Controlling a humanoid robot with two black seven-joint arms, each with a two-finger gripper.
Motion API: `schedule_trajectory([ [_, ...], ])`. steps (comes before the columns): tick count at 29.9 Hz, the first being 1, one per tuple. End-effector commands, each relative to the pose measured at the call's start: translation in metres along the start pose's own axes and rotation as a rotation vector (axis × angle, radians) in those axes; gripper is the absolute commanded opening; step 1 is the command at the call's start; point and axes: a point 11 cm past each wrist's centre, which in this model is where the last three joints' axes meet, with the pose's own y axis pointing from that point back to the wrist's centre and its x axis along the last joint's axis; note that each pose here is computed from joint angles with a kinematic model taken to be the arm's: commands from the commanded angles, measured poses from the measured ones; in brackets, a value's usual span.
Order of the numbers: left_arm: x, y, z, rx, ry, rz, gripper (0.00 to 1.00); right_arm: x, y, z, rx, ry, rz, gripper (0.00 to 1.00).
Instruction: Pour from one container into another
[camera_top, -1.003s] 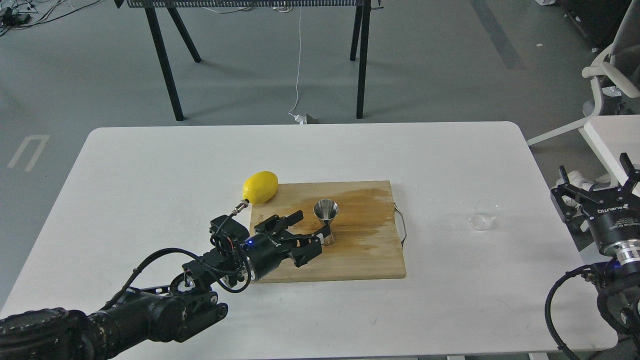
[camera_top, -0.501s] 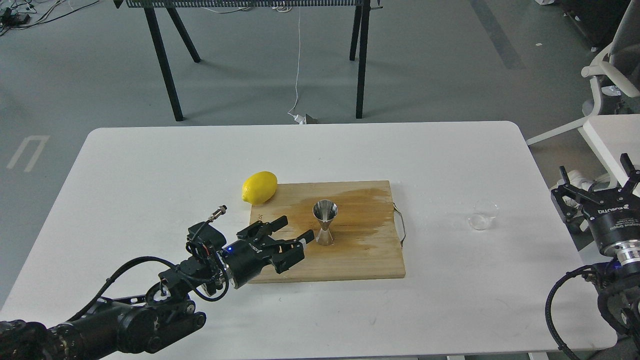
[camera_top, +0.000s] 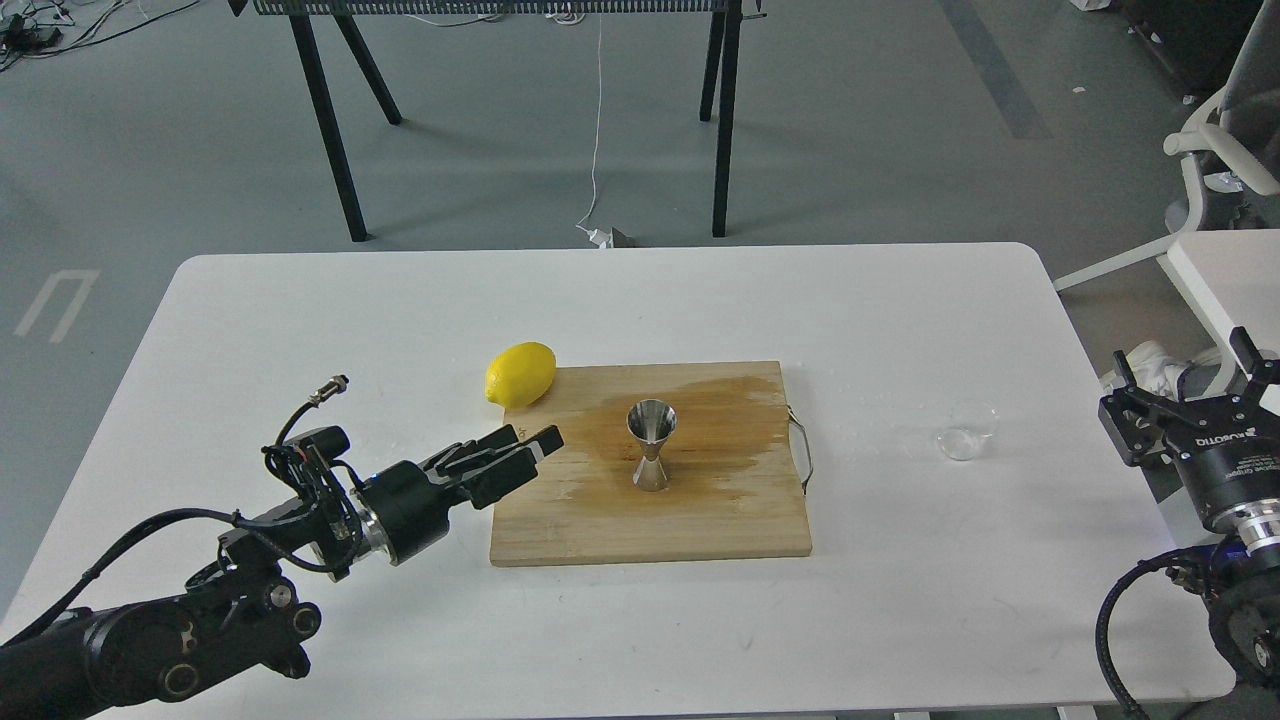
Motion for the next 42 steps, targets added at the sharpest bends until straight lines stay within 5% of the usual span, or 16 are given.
schedule_trajectory([
  [1,0.019,0.005,0.006,-0.016,0.175,-0.069,0.94,0.007,0.018,-0.004,-0.026,0.000,0.033,0.99],
  [6,0.035,0.018,0.007,-0.057,0.475,-0.221,0.96,0.018,0.044,-0.002,-0.084,0.020,0.085,0.99],
  [18,0.147,0.046,-0.024,-0.180,0.818,0.308,0.97,0.034,0.040,0.032,-0.173,-0.016,0.262,0.99],
  [42,0.156,0.063,-0.046,-0.192,0.960,0.452,0.99,0.041,-0.013,0.101,-0.313,-0.061,0.500,0.99],
])
